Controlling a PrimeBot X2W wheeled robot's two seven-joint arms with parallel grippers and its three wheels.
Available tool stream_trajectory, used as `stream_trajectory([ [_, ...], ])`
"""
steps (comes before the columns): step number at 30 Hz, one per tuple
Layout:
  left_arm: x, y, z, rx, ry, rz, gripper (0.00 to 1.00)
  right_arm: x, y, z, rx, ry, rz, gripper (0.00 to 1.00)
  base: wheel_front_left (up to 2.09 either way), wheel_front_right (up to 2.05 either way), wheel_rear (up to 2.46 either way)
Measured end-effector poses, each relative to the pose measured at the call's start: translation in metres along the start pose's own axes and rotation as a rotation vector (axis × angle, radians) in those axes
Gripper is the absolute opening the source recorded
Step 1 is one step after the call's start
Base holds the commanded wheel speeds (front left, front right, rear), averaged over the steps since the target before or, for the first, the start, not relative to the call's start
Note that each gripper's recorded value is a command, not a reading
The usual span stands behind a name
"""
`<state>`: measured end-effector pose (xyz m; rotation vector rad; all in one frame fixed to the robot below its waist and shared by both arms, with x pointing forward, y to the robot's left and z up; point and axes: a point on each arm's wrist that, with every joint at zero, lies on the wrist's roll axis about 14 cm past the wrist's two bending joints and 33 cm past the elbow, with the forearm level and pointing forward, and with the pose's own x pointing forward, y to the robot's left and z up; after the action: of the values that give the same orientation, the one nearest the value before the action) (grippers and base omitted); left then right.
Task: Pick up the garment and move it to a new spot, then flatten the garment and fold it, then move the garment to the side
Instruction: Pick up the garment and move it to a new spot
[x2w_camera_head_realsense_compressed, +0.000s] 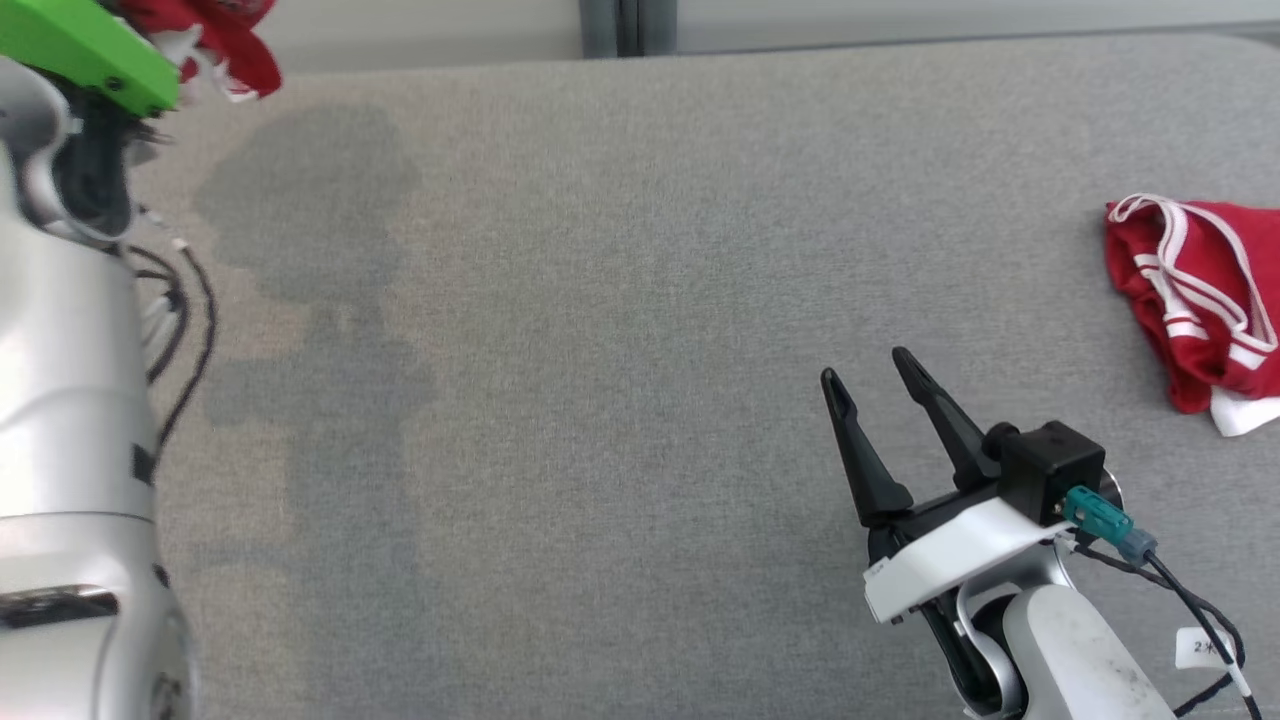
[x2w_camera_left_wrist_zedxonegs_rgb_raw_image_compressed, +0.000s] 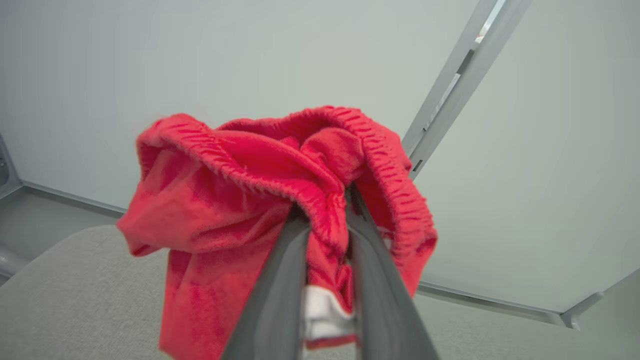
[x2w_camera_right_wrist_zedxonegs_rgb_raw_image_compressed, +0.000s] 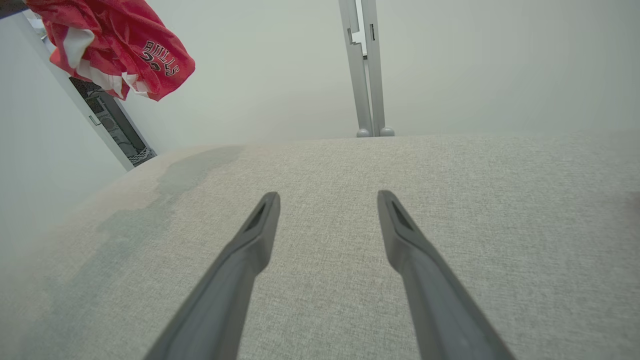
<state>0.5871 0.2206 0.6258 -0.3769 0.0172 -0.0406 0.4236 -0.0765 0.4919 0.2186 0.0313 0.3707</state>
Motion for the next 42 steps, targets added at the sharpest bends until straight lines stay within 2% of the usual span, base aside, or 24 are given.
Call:
stream_trajectory([
  [4,-0.020,-0.085,0.019,-0.086,-0.068,-0.197,0.00,-0.020,-0.002,0.020,-0.019,-0.047,-0.033,1.00,0.00,0.00,0.00],
  [6,-0.030,-0.115,0.019,-0.119,-0.079,-0.274,0.00,-0.029,-0.008,0.029,-0.025,-0.073,-0.059,1.00,0.00,0.00,0.00],
  [7,-0.035,-0.128,0.013,-0.103,-0.077,-0.307,0.00,-0.034,-0.010,0.033,-0.027,-0.083,-0.071,1.00,0.00,0.00,0.00],
  [12,-0.060,-0.177,-0.038,-0.109,0.007,-0.422,0.00,-0.055,-0.023,0.050,-0.042,-0.130,-0.134,1.00,0.00,0.00,0.00],
  [18,-0.095,-0.240,-0.127,-0.164,0.216,-0.549,0.00,-0.080,-0.046,0.060,-0.060,-0.155,-0.228,1.00,0.00,0.00,0.00],
  [22,-0.117,-0.260,-0.182,-0.157,0.346,-0.583,0.00,-0.094,-0.060,0.065,-0.068,-0.173,-0.283,1.00,0.00,0.00,0.00],
  [28,-0.137,-0.251,-0.261,-0.052,0.523,-0.554,0.00,-0.110,-0.078,0.059,-0.054,-0.168,-0.357,1.00,0.00,0.00,0.00],
  [29,-0.138,-0.248,-0.267,-0.033,0.531,-0.549,0.24,-0.111,-0.080,0.058,-0.053,-0.165,-0.365,1.00,0.00,0.00,0.00],
  [30,-0.138,-0.245,-0.273,-0.015,0.534,-0.546,1.00,-0.113,-0.083,0.057,-0.052,-0.164,-0.376,1.00,0.00,0.00,0.00],
  [34,-0.133,-0.232,-0.273,0.060,0.456,-0.562,1.00,-0.113,-0.091,0.054,-0.051,-0.158,-0.397,1.00,0.00,0.00,0.00],
  [39,-0.128,-0.220,-0.249,0.047,0.325,-0.575,1.00,-0.105,-0.091,0.054,-0.054,-0.160,-0.386,1.00,0.00,0.00,0.00],
  [42,-0.125,-0.198,-0.229,0.041,0.251,-0.538,1.00,-0.099,-0.089,0.055,-0.056,-0.164,-0.370,1.00,0.00,0.00,0.00],
])
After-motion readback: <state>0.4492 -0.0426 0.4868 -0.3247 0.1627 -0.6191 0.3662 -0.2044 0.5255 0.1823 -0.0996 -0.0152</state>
